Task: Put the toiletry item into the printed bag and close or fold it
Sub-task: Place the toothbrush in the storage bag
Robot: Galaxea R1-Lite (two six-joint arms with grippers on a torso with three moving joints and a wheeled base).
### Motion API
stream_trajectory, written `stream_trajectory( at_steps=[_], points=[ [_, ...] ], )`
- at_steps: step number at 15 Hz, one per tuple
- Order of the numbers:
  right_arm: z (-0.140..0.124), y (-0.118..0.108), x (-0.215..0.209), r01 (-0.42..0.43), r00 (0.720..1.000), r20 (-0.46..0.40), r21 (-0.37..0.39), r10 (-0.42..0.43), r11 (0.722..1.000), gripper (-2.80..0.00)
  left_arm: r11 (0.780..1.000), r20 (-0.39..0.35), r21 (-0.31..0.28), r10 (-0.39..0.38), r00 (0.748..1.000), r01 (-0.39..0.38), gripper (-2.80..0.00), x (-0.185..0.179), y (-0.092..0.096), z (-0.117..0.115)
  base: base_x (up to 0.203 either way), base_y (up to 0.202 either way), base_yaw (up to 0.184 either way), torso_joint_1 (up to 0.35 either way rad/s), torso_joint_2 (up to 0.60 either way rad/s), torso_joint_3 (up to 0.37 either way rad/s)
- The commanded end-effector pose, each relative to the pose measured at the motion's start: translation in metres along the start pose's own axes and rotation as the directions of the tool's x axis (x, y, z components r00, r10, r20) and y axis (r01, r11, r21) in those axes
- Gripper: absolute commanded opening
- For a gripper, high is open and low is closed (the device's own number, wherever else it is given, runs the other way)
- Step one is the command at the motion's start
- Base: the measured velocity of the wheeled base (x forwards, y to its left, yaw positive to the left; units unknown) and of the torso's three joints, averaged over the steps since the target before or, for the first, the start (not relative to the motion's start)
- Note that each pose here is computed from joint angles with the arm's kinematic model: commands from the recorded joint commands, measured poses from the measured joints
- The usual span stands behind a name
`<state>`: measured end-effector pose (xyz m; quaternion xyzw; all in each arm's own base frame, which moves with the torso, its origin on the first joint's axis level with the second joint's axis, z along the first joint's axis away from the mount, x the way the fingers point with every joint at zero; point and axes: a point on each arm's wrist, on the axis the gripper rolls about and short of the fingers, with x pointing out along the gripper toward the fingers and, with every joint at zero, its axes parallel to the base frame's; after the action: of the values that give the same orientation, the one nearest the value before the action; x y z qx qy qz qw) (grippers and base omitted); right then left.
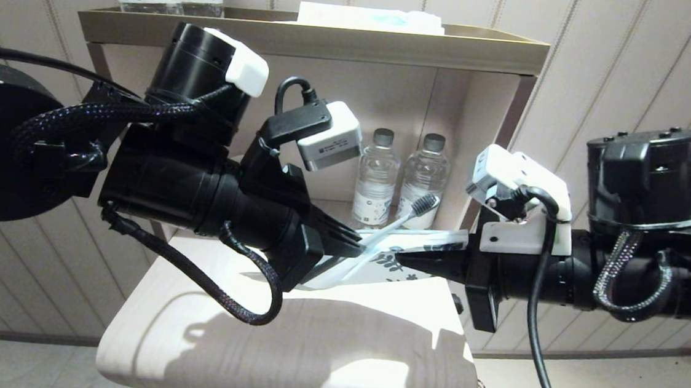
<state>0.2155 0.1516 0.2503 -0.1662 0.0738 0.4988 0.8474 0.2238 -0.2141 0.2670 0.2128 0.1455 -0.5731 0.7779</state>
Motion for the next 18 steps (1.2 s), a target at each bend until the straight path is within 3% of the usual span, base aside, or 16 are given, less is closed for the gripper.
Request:
stream_trajectory(
  at_steps=[1,11,18],
  points=[
    [0.005,-0.001,-0.001,-0.003,1.000,0.012,-0.007,0.004,1.000,-2.80,1.000,-0.001,-0.001,-0.002,1.000,0.002,-2.80,0.002,0.002,-0.001,0.000,0.000,0.000,0.000,0.00,0.000],
    [0.013,-0.002,-0.003,-0.006,1.000,0.025,-0.006,0.006,1.000,-2.80,0.997,0.026,-0.042,0.068,0.997,-0.067,-2.80,-0.017,0.019,0.005,0.000,0.000,0.000,0.000,0.00,0.000],
    [0.013,-0.002,-0.003,-0.003,1.000,0.027,-0.007,0.004,1.000,-2.80,0.997,0.016,-0.046,0.066,0.998,-0.066,-2.80,-0.016,0.019,0.002,0.000,0.000,0.000,0.000,0.00,0.000]
  ],
)
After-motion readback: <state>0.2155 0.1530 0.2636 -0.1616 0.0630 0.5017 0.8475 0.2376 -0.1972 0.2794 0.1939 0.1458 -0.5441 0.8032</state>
